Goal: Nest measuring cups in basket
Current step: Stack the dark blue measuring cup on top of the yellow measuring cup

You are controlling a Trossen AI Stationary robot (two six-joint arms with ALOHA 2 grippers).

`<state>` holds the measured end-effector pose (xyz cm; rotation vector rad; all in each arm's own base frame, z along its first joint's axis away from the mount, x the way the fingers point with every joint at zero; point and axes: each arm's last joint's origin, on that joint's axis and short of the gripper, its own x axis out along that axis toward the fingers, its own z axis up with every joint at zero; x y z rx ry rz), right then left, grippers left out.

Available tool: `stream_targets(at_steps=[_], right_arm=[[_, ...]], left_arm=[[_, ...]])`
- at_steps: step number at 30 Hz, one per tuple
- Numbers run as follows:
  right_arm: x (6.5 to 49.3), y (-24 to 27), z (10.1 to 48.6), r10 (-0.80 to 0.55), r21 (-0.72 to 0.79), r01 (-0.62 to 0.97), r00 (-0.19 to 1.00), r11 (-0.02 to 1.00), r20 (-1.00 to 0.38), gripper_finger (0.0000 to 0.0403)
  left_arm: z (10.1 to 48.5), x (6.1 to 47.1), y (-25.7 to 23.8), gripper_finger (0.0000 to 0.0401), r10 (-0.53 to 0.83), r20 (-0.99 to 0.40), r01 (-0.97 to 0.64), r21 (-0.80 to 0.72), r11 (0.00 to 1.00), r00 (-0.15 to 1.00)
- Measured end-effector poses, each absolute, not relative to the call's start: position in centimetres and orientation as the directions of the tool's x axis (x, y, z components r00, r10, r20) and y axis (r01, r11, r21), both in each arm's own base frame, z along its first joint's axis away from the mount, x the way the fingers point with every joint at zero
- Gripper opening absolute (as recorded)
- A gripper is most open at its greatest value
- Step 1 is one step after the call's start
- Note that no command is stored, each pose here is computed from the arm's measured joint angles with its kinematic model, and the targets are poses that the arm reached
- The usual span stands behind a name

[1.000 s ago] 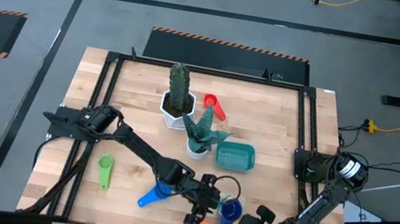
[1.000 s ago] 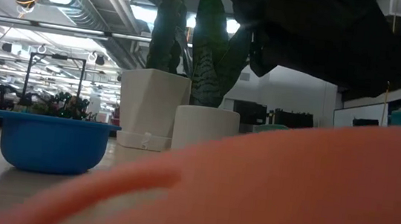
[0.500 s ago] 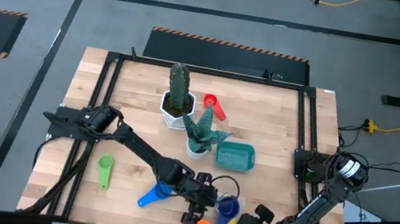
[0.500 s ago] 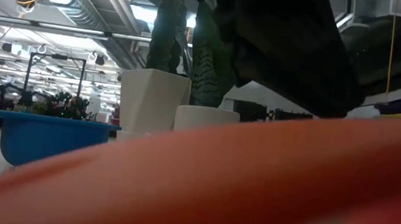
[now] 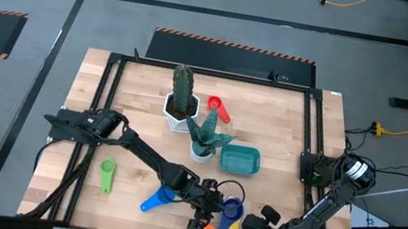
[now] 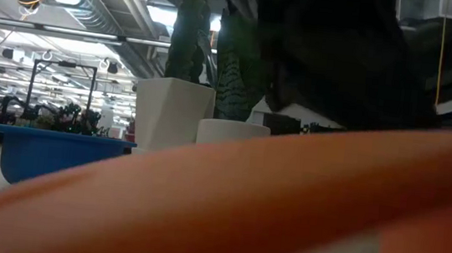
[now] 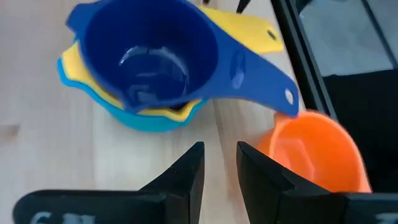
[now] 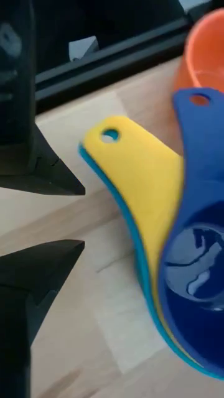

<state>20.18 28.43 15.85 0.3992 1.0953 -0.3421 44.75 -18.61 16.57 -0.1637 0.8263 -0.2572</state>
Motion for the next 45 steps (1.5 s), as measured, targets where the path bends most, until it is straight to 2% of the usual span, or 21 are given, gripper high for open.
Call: stream_targets(at_steps=[20, 40, 45], right_arm=[[21.7, 27.9, 16.0, -0.055, 0.189, 0.490, 0.441, 0.851, -0.896, 0.0130], [22.9, 27.0, 16.0, -0.065, 0.180, 0.485, 0.446, 0.856, -0.893, 0.0130], [22.3, 27.1, 17.0, -0.036, 0.201, 0.470, 0.448, 0.860, -0.893, 0.0130]], left_arm=[[16.6, 46.2, -18.8, 0.0086, -0.324, -0.576, 0.189, -0.282, 0.941, 0.750], [16.8, 46.4, -18.6, 0.0086, -0.304, -0.557, 0.170, -0.279, 0.945, 0.773], [19.1, 45.9, -18.1, 0.0086, -0.324, -0.545, 0.149, -0.340, 0.928, 0.774]])
